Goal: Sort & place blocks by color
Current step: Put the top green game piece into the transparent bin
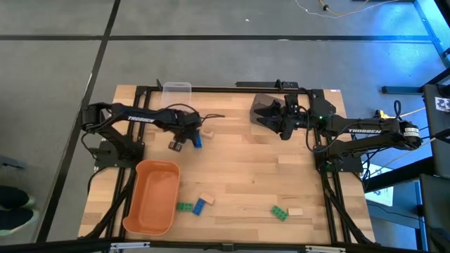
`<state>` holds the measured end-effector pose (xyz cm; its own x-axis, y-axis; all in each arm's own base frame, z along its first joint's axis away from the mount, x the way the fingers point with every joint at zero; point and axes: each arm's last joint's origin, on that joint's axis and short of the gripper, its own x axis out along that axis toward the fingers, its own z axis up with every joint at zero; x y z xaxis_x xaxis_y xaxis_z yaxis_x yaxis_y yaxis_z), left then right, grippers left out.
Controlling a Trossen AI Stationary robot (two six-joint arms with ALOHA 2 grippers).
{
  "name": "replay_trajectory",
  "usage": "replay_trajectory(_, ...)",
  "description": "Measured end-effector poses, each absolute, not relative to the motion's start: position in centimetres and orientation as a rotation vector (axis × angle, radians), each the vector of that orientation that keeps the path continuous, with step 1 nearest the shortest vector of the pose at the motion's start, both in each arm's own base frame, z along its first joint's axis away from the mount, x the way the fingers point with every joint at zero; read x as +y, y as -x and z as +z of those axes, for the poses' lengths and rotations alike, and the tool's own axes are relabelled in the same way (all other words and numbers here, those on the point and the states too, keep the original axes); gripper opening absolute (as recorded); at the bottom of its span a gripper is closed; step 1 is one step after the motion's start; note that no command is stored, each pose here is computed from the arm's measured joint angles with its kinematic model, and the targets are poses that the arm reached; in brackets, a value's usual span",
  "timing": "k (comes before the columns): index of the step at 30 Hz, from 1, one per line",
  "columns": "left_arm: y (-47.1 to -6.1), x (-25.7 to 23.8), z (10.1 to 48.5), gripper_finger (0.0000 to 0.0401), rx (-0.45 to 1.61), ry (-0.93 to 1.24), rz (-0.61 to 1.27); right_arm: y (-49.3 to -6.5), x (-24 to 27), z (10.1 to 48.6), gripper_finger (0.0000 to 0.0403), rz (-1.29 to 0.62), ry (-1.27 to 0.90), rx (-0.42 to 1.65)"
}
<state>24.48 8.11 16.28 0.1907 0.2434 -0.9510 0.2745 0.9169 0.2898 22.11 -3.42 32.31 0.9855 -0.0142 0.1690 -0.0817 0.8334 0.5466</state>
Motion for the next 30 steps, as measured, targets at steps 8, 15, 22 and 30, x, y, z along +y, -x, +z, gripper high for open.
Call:
replay_trajectory(8, -26.0, 10.2, 24.8, 0.0128, 1.117, -0.333, 0.243, -22.1, -3.4, 32.4, 0.0277, 0.029, -0.56, -0.178)
replay_trajectory(15, -23.5, 9.6, 33.2, 0.0128, 0.508, -0.004, 0.328, -22.1, -3.4, 32.5, 0.0277, 0.03, -0.531, -0.191)
replay_trajectory(22, -20.9, 6.5, 35.7, 0.0128, 0.029, 0.137, 0.27, -22.1, -3.4, 32.5, 0.0277, 0.027, -0.495, -0.19)
replay_trajectory(30, -20.2, 5.0, 33.9, 0.0128, -0.134, 0.198, 0.288, -22.1, -3.4, 32.5, 0.0277, 0.025, -0.483, -0.191)
